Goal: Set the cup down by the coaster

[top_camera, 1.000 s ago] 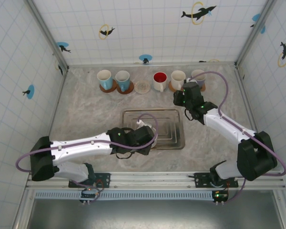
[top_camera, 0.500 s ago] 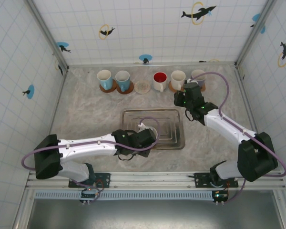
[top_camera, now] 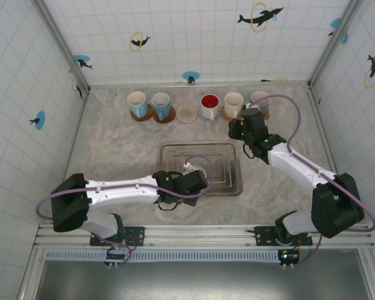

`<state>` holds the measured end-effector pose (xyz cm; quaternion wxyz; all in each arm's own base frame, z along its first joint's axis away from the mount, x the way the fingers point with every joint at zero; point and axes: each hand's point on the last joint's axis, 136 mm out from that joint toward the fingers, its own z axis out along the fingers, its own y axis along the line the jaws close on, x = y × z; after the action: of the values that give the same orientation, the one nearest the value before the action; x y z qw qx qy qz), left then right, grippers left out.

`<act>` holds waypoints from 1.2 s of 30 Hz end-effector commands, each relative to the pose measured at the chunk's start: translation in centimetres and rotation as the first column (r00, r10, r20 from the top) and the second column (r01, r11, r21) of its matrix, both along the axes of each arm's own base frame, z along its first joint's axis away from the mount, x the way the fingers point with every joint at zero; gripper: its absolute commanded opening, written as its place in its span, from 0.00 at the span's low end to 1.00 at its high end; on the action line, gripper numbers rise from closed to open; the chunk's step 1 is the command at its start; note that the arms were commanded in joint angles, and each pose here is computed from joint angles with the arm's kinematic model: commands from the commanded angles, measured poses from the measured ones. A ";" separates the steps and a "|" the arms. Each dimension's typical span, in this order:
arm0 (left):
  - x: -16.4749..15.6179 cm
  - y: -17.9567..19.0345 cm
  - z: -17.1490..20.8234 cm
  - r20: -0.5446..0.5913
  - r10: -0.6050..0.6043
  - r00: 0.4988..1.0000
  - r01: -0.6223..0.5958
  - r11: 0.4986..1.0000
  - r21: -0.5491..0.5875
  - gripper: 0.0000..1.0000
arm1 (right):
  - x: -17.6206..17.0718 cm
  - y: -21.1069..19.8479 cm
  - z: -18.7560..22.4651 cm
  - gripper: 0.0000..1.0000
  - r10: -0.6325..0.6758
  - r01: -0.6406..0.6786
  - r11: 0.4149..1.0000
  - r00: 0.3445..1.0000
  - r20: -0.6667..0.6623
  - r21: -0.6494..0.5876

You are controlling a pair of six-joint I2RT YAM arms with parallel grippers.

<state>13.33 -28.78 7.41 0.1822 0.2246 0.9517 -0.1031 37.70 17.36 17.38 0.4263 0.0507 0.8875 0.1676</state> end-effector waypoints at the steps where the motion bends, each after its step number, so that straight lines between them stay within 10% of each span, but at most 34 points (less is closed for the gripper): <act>1: 0.1 0.3 -0.8 0.009 0.007 1.000 -0.007 1.000 0.023 0.39 | 0.3 0.1 0.5 0.50 -0.005 0.005 1.000 1.000 0.030 0.023; 13: 0.1 0.2 -1.7 0.003 0.007 1.000 -0.007 0.999 0.039 0.33 | 0.4 0.1 0.5 0.50 -0.006 0.005 1.000 1.000 0.029 0.024; 24: 0.9 0.4 -0.3 0.039 0.068 0.997 -0.069 0.997 0.037 0.00 | 0.3 0.0 0.6 0.50 -0.008 0.007 1.000 0.999 0.034 0.025; 36: 2.4 0.2 2.4 0.110 0.143 0.984 -0.140 0.990 -0.031 0.00 | -0.1 -0.3 1.3 0.50 -0.007 0.006 0.999 0.999 0.052 0.034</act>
<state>14.13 -27.63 6.65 0.1929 0.1888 0.9607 -0.0651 37.69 17.40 17.35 0.4270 0.0513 0.8866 0.1701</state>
